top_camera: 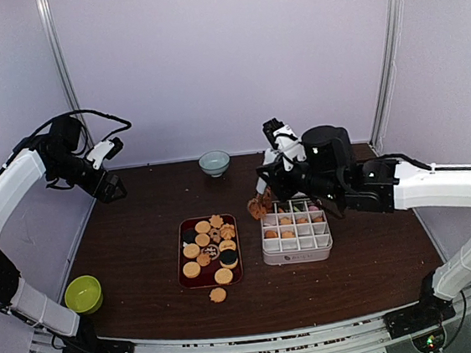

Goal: Pack the cookies
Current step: Place the fake cookies in the empty pocket of the box.

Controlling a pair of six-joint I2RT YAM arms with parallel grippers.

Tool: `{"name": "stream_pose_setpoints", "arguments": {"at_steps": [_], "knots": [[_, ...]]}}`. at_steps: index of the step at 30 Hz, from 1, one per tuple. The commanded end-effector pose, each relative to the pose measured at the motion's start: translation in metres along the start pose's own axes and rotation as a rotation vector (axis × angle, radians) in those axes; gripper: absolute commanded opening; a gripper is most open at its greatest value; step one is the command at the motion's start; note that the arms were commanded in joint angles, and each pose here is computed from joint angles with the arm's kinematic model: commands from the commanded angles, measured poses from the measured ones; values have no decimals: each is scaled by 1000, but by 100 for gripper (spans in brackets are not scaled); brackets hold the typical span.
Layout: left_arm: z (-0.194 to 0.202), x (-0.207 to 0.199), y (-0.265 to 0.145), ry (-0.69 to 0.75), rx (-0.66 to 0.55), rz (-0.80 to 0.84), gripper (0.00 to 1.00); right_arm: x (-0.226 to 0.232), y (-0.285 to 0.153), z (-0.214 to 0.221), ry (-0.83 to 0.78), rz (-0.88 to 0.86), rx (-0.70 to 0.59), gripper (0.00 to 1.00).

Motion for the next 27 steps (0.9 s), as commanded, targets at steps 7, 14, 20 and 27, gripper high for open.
{"name": "stream_pose_setpoints", "arguments": {"at_steps": [7, 14, 20, 27], "knots": [[-5, 1, -3, 8, -28, 6, 98, -77, -61, 49, 60, 219, 30, 11], [-8, 1, -2, 1, -36, 17, 98, -85, -75, 56, 87, 231, 25, 11], [-8, 2, -3, 2, -37, 12, 98, -83, -74, 53, 86, 225, 24, 13], [-7, 1, -3, 3, -33, 10, 98, -78, -70, 52, 89, 203, 33, 30]]}}
Point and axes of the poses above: each gripper's point midway between its finger pads, its own y axis out along the fingers, its own x axis along the line the jaws close on, z = x × y, the point moved 2 cm from there along -y, back along the fingers, and after that the axes turned 9 degrees about y, right-handed, at the moved point
